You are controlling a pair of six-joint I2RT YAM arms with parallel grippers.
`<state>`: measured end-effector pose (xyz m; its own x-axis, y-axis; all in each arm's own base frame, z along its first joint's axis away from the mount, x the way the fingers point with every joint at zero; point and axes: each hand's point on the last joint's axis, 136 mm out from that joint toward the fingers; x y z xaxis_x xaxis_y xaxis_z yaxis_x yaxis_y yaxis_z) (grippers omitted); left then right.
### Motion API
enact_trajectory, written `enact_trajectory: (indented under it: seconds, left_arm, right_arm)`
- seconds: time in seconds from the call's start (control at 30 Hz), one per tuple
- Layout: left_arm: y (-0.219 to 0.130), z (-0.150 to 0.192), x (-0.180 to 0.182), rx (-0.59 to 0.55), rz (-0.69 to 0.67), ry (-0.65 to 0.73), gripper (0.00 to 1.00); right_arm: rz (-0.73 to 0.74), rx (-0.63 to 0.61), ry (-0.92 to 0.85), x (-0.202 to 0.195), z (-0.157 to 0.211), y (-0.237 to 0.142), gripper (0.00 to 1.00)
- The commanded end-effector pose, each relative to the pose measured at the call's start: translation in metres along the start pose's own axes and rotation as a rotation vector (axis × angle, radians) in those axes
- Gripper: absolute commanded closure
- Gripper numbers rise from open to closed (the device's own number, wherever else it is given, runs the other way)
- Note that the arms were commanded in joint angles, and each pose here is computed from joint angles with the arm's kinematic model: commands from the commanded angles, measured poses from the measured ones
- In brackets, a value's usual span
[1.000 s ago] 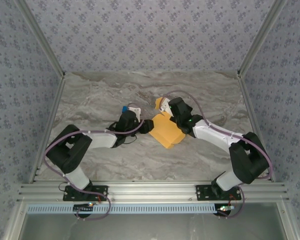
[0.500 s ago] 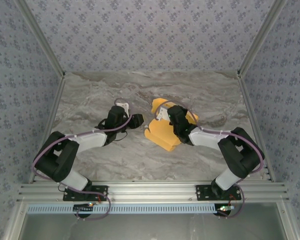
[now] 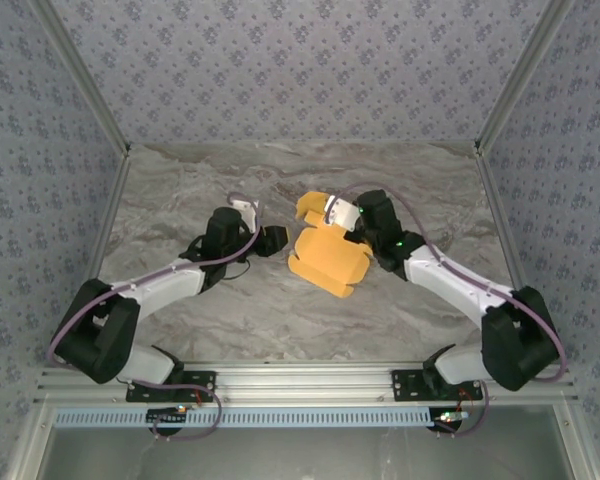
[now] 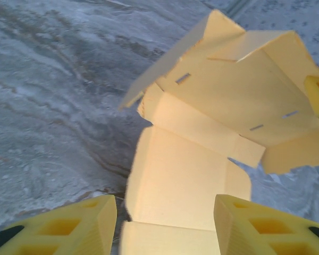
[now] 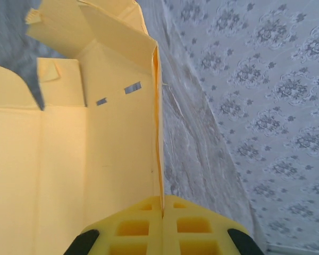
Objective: Fold the paper box
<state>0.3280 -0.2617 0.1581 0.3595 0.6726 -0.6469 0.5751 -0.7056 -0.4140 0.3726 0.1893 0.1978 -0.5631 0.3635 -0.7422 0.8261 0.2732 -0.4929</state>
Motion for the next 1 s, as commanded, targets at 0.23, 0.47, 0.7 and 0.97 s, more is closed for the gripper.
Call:
enact_trajectory:
  seconds: [0.23, 0.47, 0.7, 0.97]
  left_arm:
    - [-0.02, -0.036, -0.088, 0.062, 0.127, 0.104, 0.49]
    - [-0.003, -0.048, -0.097, 0.126, 0.092, 0.049, 0.49]
    - [0.02, -0.049, -0.101, 0.185, 0.068, 0.067, 0.49]
    - [0.041, -0.041, -0.096, 0.226, 0.054, 0.055, 0.49]
  right_arm:
    - [-0.238, -0.069, 0.139, 0.028, -0.012, -0.03, 1.0]
    - [-0.23, -0.077, 0.146, 0.027, -0.013, -0.033, 1.0]
    - [-0.213, -0.083, 0.15, 0.024, -0.017, -0.033, 1.0]
    - [-0.201, -0.08, 0.154, 0.023, -0.018, -0.033, 1.0]
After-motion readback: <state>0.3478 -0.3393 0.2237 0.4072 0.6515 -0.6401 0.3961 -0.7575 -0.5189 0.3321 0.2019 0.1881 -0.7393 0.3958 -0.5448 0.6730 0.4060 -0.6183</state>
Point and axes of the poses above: each hand's point on the last joint's axis, 136 mm out from that joint toward the fingers, its own y axis out along the fingers, its own x axis along the line the jaws close on, z = x × y, and after that the axes turned 5 degrees about -y, right-handed
